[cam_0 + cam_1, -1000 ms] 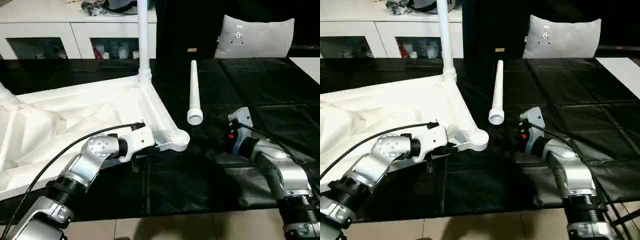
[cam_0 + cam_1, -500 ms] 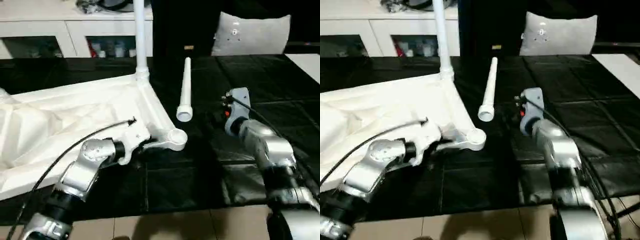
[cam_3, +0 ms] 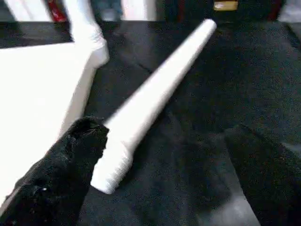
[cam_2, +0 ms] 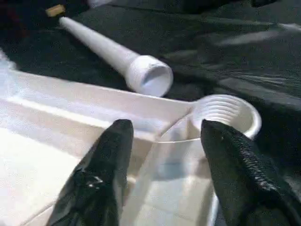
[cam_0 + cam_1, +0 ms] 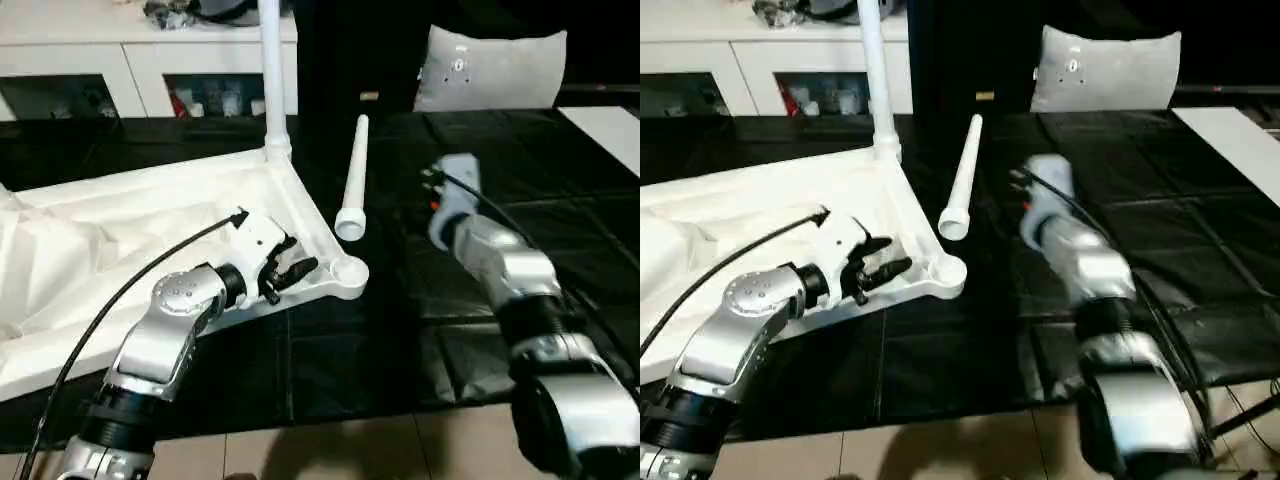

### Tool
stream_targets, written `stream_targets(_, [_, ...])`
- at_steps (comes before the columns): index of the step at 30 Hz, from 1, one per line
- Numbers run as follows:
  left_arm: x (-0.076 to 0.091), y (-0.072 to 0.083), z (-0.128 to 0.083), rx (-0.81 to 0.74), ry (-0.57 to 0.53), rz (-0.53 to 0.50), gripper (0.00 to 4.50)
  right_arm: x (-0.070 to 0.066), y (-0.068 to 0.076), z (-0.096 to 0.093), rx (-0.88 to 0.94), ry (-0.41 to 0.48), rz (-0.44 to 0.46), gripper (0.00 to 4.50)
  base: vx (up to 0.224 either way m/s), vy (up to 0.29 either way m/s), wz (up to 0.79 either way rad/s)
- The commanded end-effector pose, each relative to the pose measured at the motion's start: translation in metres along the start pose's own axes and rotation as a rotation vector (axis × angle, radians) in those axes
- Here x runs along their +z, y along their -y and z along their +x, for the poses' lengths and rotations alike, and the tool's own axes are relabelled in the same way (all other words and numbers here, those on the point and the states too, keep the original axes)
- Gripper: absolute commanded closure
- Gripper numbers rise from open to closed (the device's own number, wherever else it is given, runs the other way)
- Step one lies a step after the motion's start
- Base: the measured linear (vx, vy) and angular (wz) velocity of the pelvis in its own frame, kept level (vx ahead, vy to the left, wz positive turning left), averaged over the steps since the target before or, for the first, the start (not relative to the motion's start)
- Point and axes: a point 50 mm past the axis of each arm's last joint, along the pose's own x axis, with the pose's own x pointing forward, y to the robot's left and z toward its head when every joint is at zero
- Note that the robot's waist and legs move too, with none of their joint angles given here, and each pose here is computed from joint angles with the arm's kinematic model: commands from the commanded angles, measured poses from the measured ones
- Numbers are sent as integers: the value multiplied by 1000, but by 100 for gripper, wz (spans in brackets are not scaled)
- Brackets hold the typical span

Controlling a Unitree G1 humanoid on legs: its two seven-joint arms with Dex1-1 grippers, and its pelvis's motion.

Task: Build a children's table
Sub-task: Insert table leg to table base

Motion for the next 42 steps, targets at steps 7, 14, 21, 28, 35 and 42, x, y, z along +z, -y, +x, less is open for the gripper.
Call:
stream_targets(7, [7, -20, -11, 256, 59, -61, 130, -7, -17, 9, 72, 27, 9, 0, 0, 0, 0])
stream_targets(14, [17, -14, -18, 397, 181, -96, 64, -16, -15, -12, 92, 97, 3, 0, 0, 0, 0])
stream_targets(21, [6, -1, -25, 481, 188, -175, 11, -43, -18, -72, 46, 186, 48, 0, 0, 0, 0])
stream_targets(28, [-4, 1, -38, 562, 172, -225, 3, -62, -23, -115, -91, 208, 99, 0, 0, 0, 0])
stream_targets(35, [-7, 4, -42, 573, 163, -233, 3, -65, -24, -124, -115, 179, 138, 0, 0, 0, 0])
stream_targets(42, [-7, 5, -45, 583, 160, -232, 3, -60, -30, -121, -78, 194, 103, 0, 25, -14, 0])
